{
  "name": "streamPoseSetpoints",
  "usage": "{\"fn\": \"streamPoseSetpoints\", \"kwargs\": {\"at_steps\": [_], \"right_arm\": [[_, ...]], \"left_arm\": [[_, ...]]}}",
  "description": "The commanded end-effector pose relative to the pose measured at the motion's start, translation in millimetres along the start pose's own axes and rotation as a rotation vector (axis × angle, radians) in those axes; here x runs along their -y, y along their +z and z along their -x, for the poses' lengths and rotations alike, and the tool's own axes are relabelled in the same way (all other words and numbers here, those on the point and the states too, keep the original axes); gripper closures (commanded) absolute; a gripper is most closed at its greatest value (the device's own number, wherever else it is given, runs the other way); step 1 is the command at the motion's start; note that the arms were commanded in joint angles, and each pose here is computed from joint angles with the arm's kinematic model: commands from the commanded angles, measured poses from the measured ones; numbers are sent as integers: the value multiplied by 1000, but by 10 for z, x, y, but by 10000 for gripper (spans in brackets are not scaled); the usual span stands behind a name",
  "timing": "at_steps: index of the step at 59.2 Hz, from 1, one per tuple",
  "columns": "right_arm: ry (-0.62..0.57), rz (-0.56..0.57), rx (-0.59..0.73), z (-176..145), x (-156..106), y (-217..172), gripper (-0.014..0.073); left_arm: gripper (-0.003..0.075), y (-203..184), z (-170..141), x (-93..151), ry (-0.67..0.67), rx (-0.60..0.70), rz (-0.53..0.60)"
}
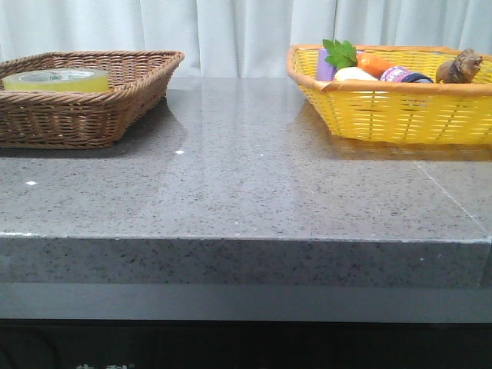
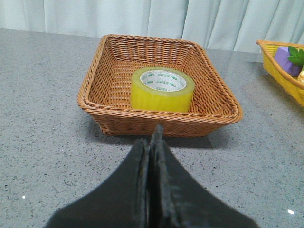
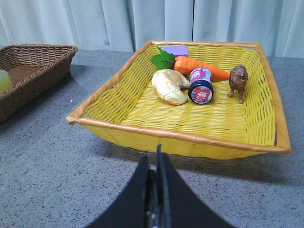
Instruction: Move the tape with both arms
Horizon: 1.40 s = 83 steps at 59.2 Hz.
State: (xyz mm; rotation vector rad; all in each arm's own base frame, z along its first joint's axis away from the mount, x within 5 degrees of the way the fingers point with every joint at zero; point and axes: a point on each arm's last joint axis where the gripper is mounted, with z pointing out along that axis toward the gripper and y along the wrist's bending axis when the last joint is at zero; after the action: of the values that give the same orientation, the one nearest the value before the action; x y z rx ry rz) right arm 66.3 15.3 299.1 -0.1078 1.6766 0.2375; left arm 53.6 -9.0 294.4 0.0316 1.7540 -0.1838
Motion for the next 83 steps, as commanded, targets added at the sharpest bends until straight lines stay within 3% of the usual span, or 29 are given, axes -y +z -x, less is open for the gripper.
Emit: {"fn": "streamPoseSetpoints", "kwargs": {"at_steps": [1, 11, 22, 36, 57, 67, 83], "right_arm": [[-7, 0, 102, 163, -8, -22, 685], [-7, 0, 102, 163, -8, -22, 685], [-7, 0, 102, 163, -8, -22, 685], [-7, 0, 101, 162, -8, -22, 685], [-7, 0, 102, 163, -8, -22, 685], [-7, 0, 102, 163, -8, -22, 685], [-7, 0, 102, 163, -8, -22, 685]], "left_arm": [[740, -29, 150, 18, -12, 103, -16], [740, -127, 37, 0, -13, 154, 2], [740, -144, -337, -44, -14, 168, 21], [740, 29, -673, -90, -20, 81, 33], [740, 137, -921, -127, -20, 38, 43], [740, 215, -1071, -158, -21, 102, 49], [740, 213, -1064, -157, -26, 101, 47]]}}
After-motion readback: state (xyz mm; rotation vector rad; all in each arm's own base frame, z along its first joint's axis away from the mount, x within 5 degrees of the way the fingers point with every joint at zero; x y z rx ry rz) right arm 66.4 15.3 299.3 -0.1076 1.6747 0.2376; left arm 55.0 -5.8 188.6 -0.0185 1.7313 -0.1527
